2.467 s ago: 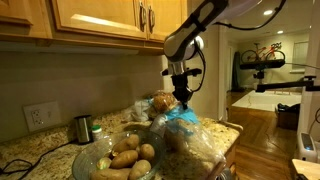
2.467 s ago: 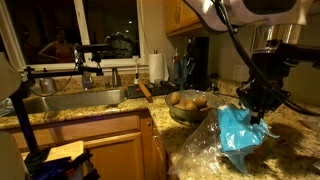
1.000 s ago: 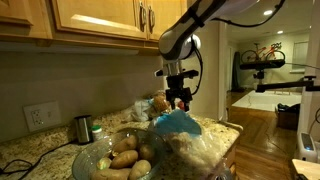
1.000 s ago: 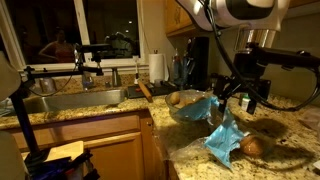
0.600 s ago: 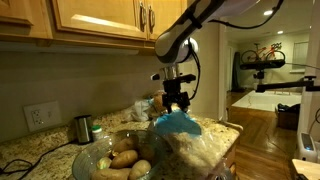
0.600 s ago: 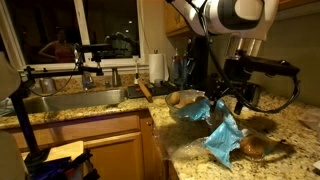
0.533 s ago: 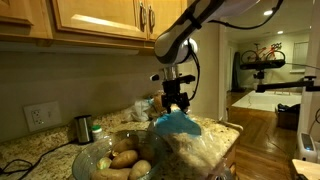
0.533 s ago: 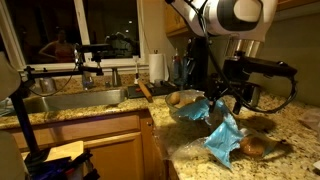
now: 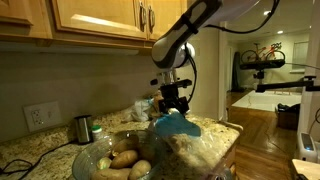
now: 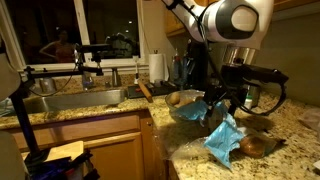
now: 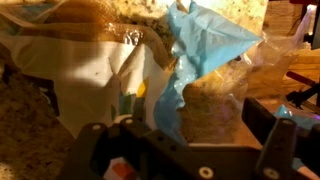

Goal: Remove some potatoes from the plastic and put them into the bowl

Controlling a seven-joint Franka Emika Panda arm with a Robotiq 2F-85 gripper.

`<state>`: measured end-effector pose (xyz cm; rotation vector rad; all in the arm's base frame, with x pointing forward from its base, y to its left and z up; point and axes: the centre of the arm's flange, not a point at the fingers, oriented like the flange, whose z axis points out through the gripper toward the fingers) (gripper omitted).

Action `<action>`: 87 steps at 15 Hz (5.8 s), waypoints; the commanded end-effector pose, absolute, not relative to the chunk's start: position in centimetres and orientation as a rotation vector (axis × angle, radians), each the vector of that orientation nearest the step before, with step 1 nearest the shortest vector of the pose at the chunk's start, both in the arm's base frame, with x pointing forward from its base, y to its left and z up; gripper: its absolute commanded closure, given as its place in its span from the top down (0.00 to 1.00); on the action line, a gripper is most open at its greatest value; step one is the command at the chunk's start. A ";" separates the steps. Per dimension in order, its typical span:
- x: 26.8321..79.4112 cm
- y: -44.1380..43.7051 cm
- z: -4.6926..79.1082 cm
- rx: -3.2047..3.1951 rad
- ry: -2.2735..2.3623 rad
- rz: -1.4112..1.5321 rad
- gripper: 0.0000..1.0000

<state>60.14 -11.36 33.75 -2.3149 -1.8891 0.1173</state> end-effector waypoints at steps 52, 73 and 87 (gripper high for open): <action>60.3 -19.3 38.2 -2.641 -1.678 0.127 0.74; 59.1 -13.1 39.4 -2.612 -1.566 0.200 1.00; 54.9 -8.2 37.8 -2.455 -1.633 0.359 1.00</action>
